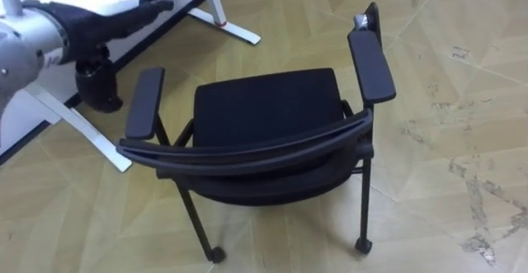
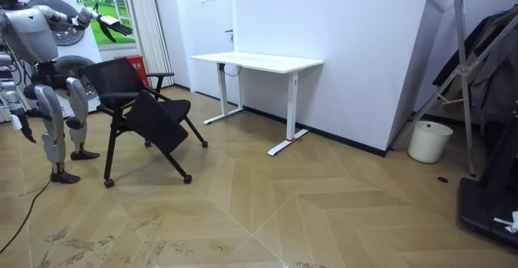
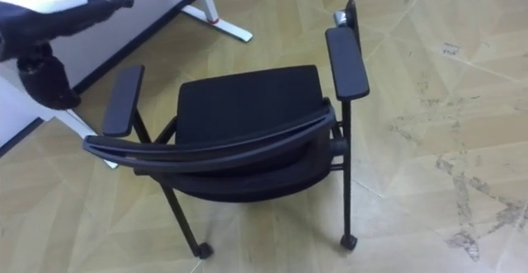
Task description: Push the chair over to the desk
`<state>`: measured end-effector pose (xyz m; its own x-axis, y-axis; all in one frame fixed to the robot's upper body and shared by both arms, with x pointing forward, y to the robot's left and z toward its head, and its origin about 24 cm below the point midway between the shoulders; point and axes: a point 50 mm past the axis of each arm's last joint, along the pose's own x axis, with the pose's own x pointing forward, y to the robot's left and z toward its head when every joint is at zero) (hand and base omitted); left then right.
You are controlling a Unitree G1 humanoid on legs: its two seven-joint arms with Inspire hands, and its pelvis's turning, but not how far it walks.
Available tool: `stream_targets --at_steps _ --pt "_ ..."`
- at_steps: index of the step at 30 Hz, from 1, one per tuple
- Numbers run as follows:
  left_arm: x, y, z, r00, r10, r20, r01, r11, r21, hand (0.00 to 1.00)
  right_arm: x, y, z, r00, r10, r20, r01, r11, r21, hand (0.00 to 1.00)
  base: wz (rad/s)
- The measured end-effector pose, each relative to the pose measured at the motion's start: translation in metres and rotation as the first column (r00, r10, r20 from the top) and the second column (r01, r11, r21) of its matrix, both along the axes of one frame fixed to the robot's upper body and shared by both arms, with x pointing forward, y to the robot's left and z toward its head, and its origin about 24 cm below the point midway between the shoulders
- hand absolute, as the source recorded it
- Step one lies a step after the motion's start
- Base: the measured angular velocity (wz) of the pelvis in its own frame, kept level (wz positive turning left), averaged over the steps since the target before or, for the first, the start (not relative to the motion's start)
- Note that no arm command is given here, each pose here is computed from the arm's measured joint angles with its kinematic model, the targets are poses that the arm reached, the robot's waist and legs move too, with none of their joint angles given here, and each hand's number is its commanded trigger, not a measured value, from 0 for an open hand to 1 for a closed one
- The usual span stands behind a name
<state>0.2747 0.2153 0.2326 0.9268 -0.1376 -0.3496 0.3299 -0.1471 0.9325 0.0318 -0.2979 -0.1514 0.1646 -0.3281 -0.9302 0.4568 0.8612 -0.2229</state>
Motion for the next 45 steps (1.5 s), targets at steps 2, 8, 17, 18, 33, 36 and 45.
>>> stream_targets --at_steps 2,8,17,18,33,36,45 --pt "0.0 0.0 0.004 1.0 0.004 -0.01 -0.004 1.0 0.006 0.0 0.001 0.0 0.0 1.0 0.015 0.0 -0.015 1.0 -0.004 0.0 0.0" --pt "-0.002 -0.014 0.002 0.995 -0.068 -0.071 0.067 0.998 -0.015 0.0 0.0 -0.014 0.006 0.999 0.034 -0.015 -0.034 0.999 -0.038 0.0 0.42" --pt "-0.006 -0.018 -0.022 0.972 -0.104 -0.212 0.09 0.993 -0.077 0.0 0.016 -0.005 0.004 0.998 0.065 0.0 -0.065 0.996 -0.053 0.0 -0.27" --pt "-0.006 -0.019 -0.023 0.969 -0.107 -0.223 0.092 0.993 -0.078 0.0 0.015 -0.004 0.003 0.998 0.066 -0.004 -0.066 0.997 -0.047 0.0 -0.03" --pt "-0.015 -0.031 -0.076 0.902 -0.143 -0.407 0.088 0.985 -0.15 0.0 0.016 0.004 -0.001 0.995 0.102 -0.019 -0.102 0.995 0.001 0.0 -0.01" --pt "-0.017 -0.031 -0.091 0.879 -0.145 -0.454 0.066 0.981 -0.185 0.0 0.013 0.006 -0.002 0.993 0.112 -0.039 -0.112 0.994 0.008 0.0 0.02" --pt "-0.03 -0.047 -0.124 0.801 -0.2 -0.565 0.075 0.969 -0.236 0.0 0.016 0.006 -0.002 0.991 0.112 -0.071 -0.112 0.994 0.004 0.0 0.06"
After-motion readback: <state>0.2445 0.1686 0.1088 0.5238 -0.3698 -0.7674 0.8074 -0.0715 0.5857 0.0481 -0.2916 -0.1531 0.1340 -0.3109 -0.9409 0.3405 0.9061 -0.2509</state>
